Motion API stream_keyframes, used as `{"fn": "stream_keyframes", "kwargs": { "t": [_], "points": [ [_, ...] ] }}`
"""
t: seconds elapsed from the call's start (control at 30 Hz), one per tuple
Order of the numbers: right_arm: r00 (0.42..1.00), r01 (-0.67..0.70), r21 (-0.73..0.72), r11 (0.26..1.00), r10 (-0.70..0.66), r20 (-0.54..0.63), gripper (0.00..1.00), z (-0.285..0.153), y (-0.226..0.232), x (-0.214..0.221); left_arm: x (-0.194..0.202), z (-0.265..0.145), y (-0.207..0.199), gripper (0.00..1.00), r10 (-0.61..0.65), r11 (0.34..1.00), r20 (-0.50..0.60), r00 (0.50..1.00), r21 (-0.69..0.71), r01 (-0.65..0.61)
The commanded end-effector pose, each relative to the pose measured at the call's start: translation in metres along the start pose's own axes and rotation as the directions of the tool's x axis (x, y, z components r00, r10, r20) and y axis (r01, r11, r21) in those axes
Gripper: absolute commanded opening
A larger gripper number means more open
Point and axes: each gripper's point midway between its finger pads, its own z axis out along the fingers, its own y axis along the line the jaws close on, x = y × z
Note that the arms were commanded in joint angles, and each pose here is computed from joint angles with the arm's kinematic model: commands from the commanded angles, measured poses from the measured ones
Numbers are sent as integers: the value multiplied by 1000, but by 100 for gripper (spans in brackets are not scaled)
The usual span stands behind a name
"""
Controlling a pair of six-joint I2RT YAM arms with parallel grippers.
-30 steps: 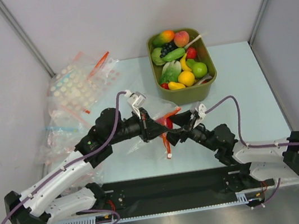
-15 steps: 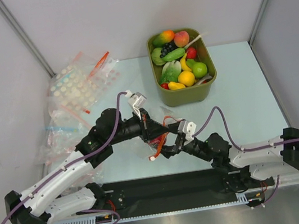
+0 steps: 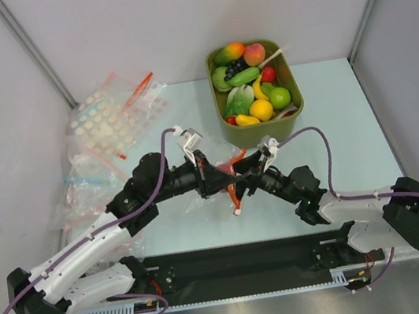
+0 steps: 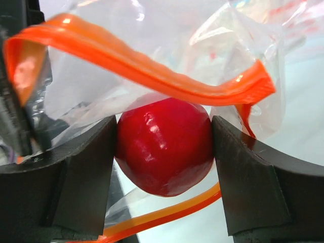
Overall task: Place the food in the zip-top bag and seal the zipper
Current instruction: Place the fake vegetable in the zipper food storage bag.
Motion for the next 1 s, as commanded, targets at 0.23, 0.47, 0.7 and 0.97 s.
{"fn": "stream_keyframes", "kwargs": {
  "t": [0.23,0.47,0.7,0.97],
  "points": [
    [994,-104,-122,987,106,10,48,14,26,-13,5,5,-8,0,-29,998,-15,999,64,30],
    [999,-21,-12,1000,20,-30,82,13,16,-10,-5,-5,2,0,-28,999,58,998,-20,29],
    [998,58,153,986,-57,-8,88,7,1,-27,-13,-18,38,0,-46,975,141,989,-209,75],
    [996,78,199,977,-70,-46,98,5,-6,-27,-14,-22,46,0,-46,965,171,984,-246,87]
  ]
}}
